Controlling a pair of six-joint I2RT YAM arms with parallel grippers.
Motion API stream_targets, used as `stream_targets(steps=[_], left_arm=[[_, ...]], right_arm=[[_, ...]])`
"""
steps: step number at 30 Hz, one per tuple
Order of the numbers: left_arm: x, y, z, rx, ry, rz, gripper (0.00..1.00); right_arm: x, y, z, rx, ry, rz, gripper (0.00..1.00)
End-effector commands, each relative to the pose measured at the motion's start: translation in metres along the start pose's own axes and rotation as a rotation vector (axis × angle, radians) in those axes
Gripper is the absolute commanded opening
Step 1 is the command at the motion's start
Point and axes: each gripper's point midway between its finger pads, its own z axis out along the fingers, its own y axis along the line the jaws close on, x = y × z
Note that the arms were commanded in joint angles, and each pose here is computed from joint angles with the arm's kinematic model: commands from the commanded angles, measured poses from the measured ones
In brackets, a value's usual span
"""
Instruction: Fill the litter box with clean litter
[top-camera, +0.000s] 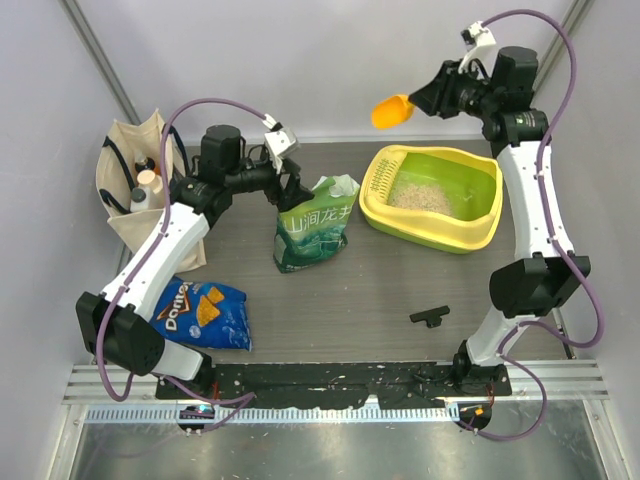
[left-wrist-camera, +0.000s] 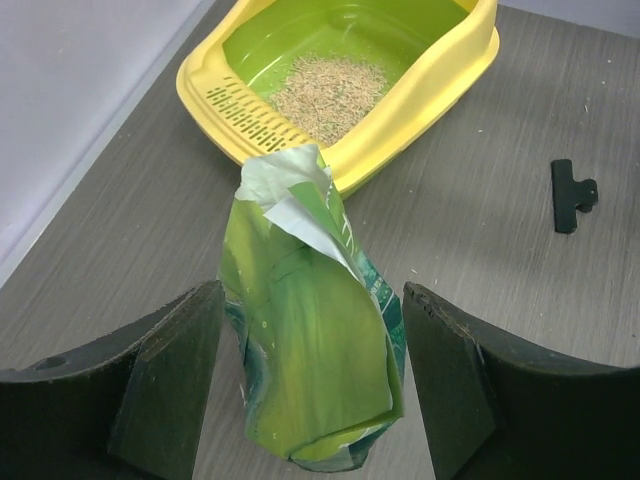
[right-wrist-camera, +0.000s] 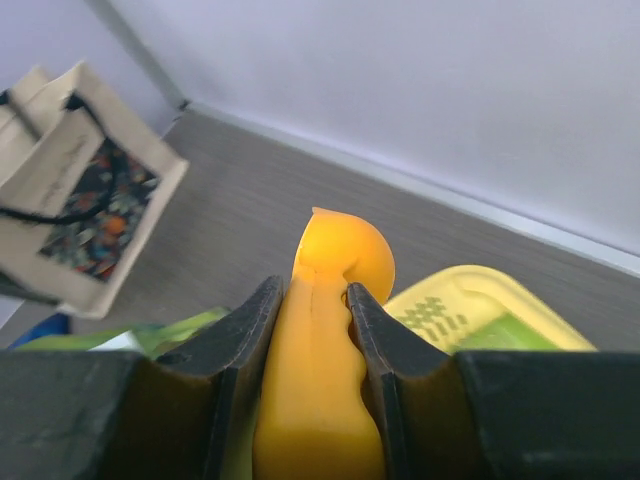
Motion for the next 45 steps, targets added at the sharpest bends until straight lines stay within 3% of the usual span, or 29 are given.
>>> stream_targets(steps=[1,5,11,20,30,36,43,45], left_arm=[[-0.019,-0.005,-0.006,0.025,-0.035,0.043,0.75],[-0.01,-0.001,-0.005,0.008,-0.003,0.064,0.69],[-0.005,-0.001,-0.004,0.008,0.02,0.07,0.49],[-0.004,-0.009,-0.004,0.041,0.021,0.056,0.31],[-0.004,-0.014,-0.003,0.063,0.02,0.047,0.0],[-0.005,-0.017,-0.004,0.067,0.015,0.031,0.0],[-0.001,-0.022,-0.008,0.067,0.023,0.019,0.0],[-0.003,-0.023,-0.01,0.064,0.017,0.017,0.0]], right_arm=[[0.002,0.076,-0.003,-0.242,0.072,0.031,0.01],[0.038,0.101,0.003,-0.341,0.205,0.032,0.01],[0.072,0.121,0.004,-0.386,0.342,-0.064,0.01],[0.089,0.126,-0.003,-0.42,0.407,-0.276,0.01],[0.118,0.143,0.005,-0.497,0.462,-0.374,0.01],[0.149,0.145,0.033,-0.471,0.497,-0.386,0.01],[0.135,0.121,0.063,-0.153,0.372,-0.166,0.01],[0.125,0.121,0.055,-0.069,0.324,-0.167,0.01]])
